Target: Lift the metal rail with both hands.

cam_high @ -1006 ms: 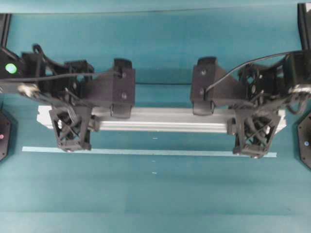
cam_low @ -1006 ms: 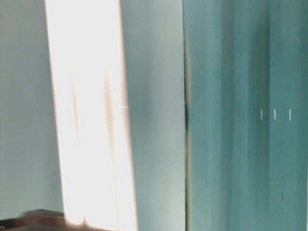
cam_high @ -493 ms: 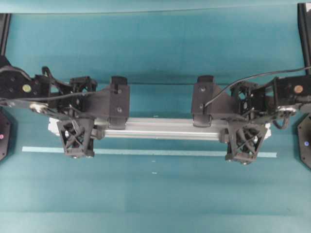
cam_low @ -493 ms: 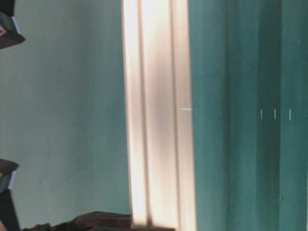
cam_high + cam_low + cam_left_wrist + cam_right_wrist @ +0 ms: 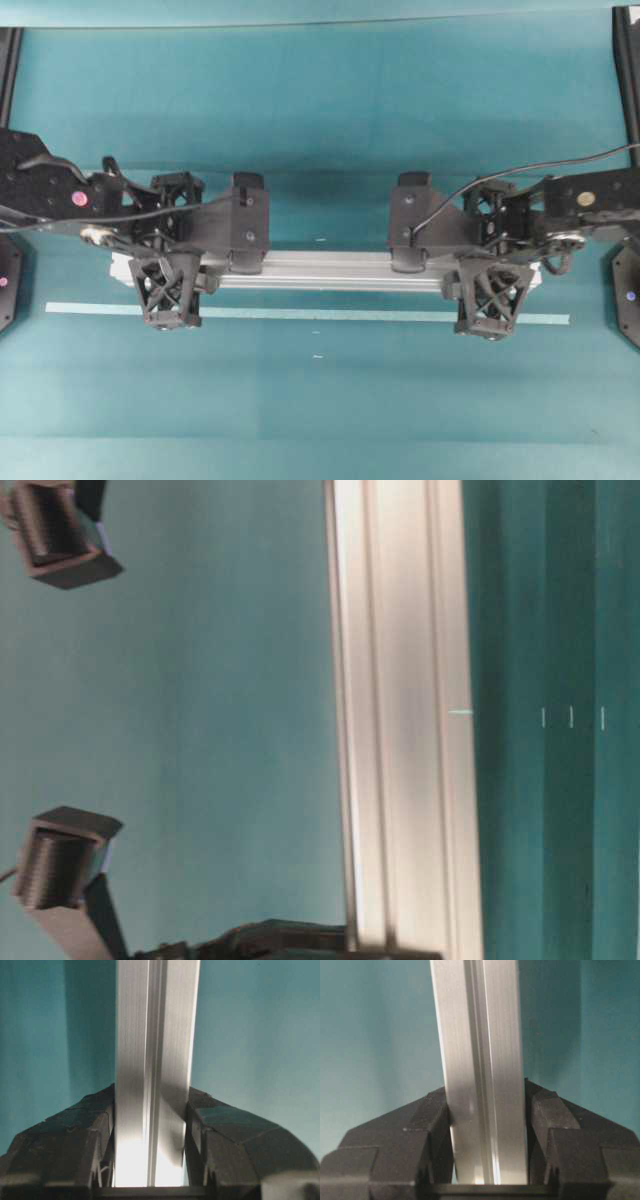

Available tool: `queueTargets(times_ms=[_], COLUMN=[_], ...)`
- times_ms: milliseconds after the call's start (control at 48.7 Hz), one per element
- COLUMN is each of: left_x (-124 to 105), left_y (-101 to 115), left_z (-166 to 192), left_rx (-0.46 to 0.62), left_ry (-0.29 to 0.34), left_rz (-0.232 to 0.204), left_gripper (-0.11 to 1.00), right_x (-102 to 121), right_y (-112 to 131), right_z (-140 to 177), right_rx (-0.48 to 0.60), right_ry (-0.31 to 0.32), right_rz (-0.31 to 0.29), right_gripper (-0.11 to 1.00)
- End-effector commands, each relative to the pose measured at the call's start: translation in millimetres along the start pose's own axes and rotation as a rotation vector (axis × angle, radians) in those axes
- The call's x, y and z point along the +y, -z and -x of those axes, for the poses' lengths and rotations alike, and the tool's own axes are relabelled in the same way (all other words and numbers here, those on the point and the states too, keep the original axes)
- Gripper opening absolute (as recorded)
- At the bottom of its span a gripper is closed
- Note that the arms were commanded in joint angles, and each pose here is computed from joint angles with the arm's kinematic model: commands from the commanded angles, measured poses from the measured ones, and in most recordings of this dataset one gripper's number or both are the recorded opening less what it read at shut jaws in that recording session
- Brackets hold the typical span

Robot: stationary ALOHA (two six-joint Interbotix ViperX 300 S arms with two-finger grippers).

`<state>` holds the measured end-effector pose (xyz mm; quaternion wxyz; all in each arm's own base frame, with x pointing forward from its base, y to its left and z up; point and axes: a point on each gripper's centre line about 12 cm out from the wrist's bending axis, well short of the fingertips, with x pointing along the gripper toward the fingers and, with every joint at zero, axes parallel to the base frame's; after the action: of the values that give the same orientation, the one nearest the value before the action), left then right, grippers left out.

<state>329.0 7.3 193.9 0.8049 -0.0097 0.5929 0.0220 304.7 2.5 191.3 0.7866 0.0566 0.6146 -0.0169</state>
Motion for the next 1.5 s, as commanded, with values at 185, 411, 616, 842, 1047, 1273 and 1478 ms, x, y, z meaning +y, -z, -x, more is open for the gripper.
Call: queueTargets(times_ms=[185, 411, 616, 842, 1047, 1273, 1478], left_x=[0, 0, -1, -1, -2, -1, -1], left_y=[6, 16, 20, 20, 19, 19, 20], left_z=[-12, -26, -36, -50, -57, -58, -60], left_rx=[-0.021, -0.040, -0.049, -0.040, -0.044, -0.041, -0.038], left_ry=[0.001, 0.004, 0.006, 0.006, 0.007, 0.006, 0.006], left_rz=[0.041, 0.040, 0.030, 0.023, 0.023, 0.024, 0.022], left_gripper=[0.28, 0.28, 0.28, 0.28, 0.28, 0.28, 0.28], right_x=[1, 4, 4, 4, 3, 5, 7], right_y=[-2, -3, 1, 8, 16, 17, 17], right_z=[-17, -33, -45, -56, -65, -70, -77], right_rx=[0.017, 0.034, 0.047, 0.046, 0.046, 0.028, 0.027], right_ry=[0.001, 0.001, -0.001, -0.003, -0.005, -0.020, -0.022], right_rz=[0.009, 0.020, 0.015, 0.010, 0.000, -0.019, -0.017], right_gripper=[0.37, 0.37, 0.37, 0.37, 0.37, 0.37, 0.37])
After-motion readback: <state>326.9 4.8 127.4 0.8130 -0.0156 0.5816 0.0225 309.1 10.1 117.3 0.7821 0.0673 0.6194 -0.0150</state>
